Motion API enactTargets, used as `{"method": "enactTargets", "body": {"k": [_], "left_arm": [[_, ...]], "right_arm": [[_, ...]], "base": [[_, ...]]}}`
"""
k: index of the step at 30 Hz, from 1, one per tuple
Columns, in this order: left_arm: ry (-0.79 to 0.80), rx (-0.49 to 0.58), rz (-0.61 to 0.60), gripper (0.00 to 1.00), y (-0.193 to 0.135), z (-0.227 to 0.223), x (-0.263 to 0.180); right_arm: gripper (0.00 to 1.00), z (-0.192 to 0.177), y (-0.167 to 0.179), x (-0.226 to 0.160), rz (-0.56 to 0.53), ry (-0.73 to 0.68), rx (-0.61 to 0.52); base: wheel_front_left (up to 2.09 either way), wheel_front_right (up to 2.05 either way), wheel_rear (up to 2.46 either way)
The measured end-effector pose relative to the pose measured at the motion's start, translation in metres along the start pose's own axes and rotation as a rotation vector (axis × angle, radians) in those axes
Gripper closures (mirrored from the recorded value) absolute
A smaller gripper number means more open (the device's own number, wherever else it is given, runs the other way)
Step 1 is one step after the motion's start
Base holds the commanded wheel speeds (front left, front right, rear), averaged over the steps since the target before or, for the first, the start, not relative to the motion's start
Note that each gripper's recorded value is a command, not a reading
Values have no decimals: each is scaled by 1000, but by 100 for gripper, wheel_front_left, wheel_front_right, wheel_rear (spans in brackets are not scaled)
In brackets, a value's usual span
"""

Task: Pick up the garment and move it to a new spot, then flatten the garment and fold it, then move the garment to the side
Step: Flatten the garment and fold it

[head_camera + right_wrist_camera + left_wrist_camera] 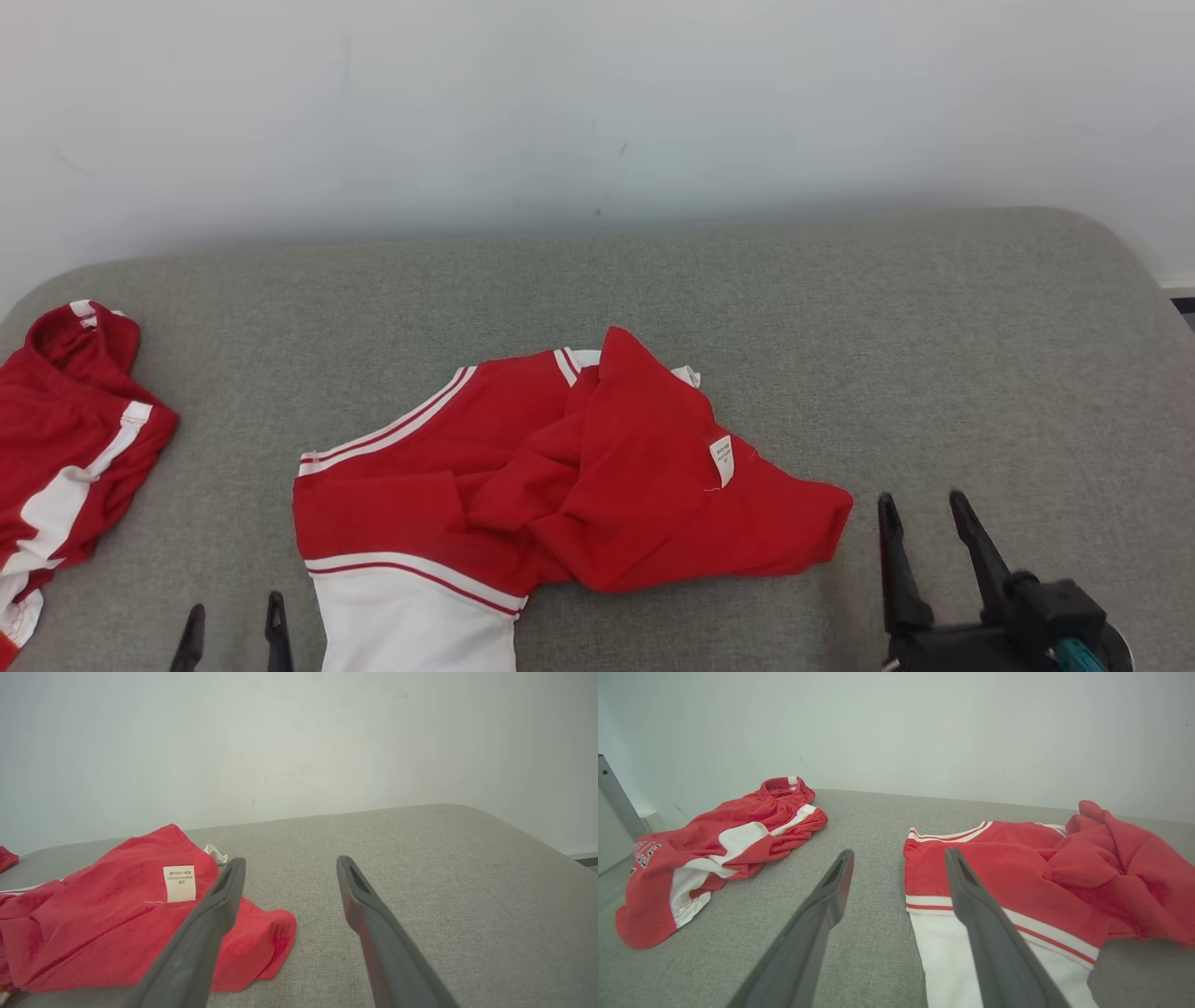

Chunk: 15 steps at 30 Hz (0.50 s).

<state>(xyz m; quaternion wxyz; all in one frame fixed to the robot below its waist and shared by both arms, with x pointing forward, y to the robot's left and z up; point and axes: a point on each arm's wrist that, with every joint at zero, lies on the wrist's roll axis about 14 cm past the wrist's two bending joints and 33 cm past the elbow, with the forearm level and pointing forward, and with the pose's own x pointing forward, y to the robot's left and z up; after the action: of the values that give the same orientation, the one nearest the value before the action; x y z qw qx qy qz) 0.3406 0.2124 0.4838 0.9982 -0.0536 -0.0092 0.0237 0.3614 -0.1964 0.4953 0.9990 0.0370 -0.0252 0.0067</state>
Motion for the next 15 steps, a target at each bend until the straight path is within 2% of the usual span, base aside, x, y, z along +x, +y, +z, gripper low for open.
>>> {"method": "enactTargets", "body": {"k": [8,15], "left_arm": [[129,-27,-56,0,-12,-37,-1],[244,-40,-103,0,-22,-67,-4]], "right_arm": [[0,-2,18,33,93,16,-64],[0,-32,26,61,172,147,-127]], "base": [[0,0,0],[0,0,0]]}}
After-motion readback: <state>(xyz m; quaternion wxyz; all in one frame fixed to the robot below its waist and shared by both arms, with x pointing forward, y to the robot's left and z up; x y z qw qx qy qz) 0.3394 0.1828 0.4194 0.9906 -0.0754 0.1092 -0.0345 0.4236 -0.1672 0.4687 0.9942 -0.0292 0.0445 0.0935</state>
